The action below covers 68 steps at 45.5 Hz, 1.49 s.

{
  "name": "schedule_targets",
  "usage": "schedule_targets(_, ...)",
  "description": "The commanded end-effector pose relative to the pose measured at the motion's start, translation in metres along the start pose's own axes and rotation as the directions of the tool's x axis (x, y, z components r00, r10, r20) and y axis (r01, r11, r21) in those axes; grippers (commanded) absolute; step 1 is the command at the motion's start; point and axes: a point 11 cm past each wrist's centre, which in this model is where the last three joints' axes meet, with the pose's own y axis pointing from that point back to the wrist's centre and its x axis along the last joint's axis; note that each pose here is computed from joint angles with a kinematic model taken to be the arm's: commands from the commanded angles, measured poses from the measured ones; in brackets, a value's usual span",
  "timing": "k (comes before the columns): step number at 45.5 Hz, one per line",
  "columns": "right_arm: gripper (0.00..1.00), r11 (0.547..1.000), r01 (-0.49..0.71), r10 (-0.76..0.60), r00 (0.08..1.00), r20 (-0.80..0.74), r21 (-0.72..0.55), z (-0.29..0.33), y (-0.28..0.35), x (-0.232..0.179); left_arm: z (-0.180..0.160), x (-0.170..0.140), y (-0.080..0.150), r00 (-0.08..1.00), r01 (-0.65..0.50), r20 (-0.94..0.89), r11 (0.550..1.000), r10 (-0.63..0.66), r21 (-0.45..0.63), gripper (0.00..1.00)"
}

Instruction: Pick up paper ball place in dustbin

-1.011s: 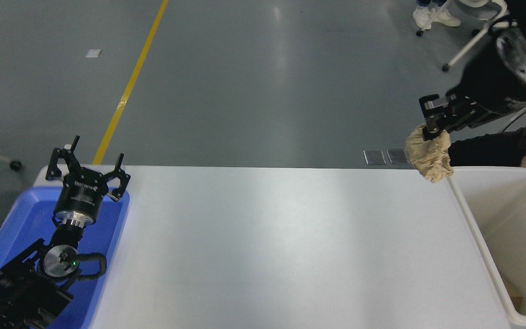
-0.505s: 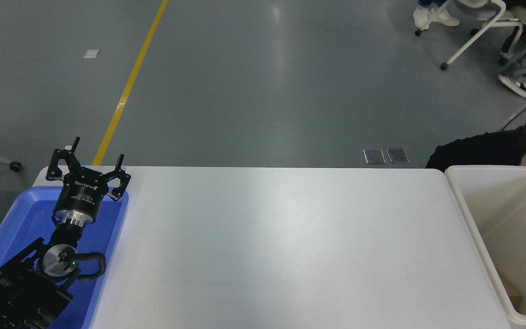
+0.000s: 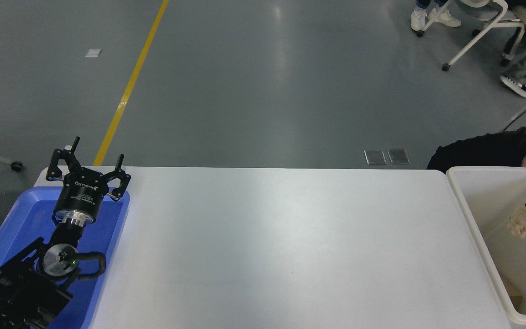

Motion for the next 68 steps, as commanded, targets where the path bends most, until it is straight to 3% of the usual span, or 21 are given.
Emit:
schedule_targets(1,0.00,0.999,-0.012,0.015,0.996,0.089,-0.037,0.018,-0.009,-0.030,0.000,0.000,0.000,1.000,0.000,0.000,1.000,0.000,-0.001,1.00)
schedule_targets(7,0.00,0.999,-0.030,0.034,0.996,0.082,-0.040,0.019,-0.009,-0.024,0.000,0.000,0.000,1.000,0.000,0.000,1.000,0.000,-0.001,1.00)
schedule_targets(8,0.06,0.999,-0.033,0.036,0.996,0.080,-0.040,0.018,-0.009,-0.023,0.000,0.000,0.000,1.000,0.000,0.000,1.000,0.000,-0.001,1.00)
schedule_targets(9,0.26,0.999,-0.030,0.033,0.996,0.081,-0.040,0.018,-0.009,-0.023,0.000,0.000,0.000,1.000,0.000,0.000,1.000,0.000,-0.001,1.00)
schedule_targets(10,0.69,0.999,-0.031,0.034,0.996,0.081,-0.038,0.017,-0.009,-0.023,0.000,0.000,0.000,1.000,0.000,0.000,1.000,0.000,-0.001,1.00)
schedule_targets(11,1.00,0.999,-0.031,0.034,0.996,0.080,-0.036,0.016,-0.009,-0.023,0.000,0.000,0.000,1.000,0.000,0.000,1.000,0.000,-0.001,1.00)
schedule_targets(22,1.00,0.997,-0.064,0.063,0.997,0.033,0.046,-0.032,-0.005,0.011,0.000,-0.001,-0.001,1.000,0.002,0.001,1.000,-0.002,0.002,1.00)
schedule_targets(34,1.00,0.990,-0.064,0.099,0.951,-0.292,0.128,-0.116,0.033,0.088,-0.001,-0.002,-0.001,1.000,0.008,-0.001,1.000,-0.008,0.006,1.00)
schedule_targets(39,1.00,0.989,0.037,0.026,0.913,-0.407,0.146,-0.154,0.072,0.107,-0.001,-0.002,-0.001,1.000,0.008,0.000,1.000,-0.008,0.007,1.00)
schedule_targets(46,1.00,0.935,0.318,-0.184,0.812,-0.554,0.155,-0.219,0.156,0.083,-0.001,-0.002,-0.001,1.000,0.008,0.000,1.000,-0.008,0.007,1.00)
schedule_targets(55,1.00,0.796,0.601,-0.363,0.568,-0.738,0.072,-0.279,0.267,0.015,-0.001,0.000,0.000,1.000,0.002,0.001,1.000,-0.002,0.005,1.00)
schedule_targets(62,1.00,0.721,0.693,-0.428,0.421,-0.800,-0.021,-0.313,0.328,-0.036,0.000,0.000,0.000,1.000,0.000,0.000,1.000,0.000,0.001,1.00)
schedule_targets(68,1.00,0.726,0.684,-0.397,0.340,-0.853,-0.065,-0.339,0.363,-0.072,0.000,0.000,0.000,1.000,0.000,-0.001,1.000,0.000,-0.002,1.00)
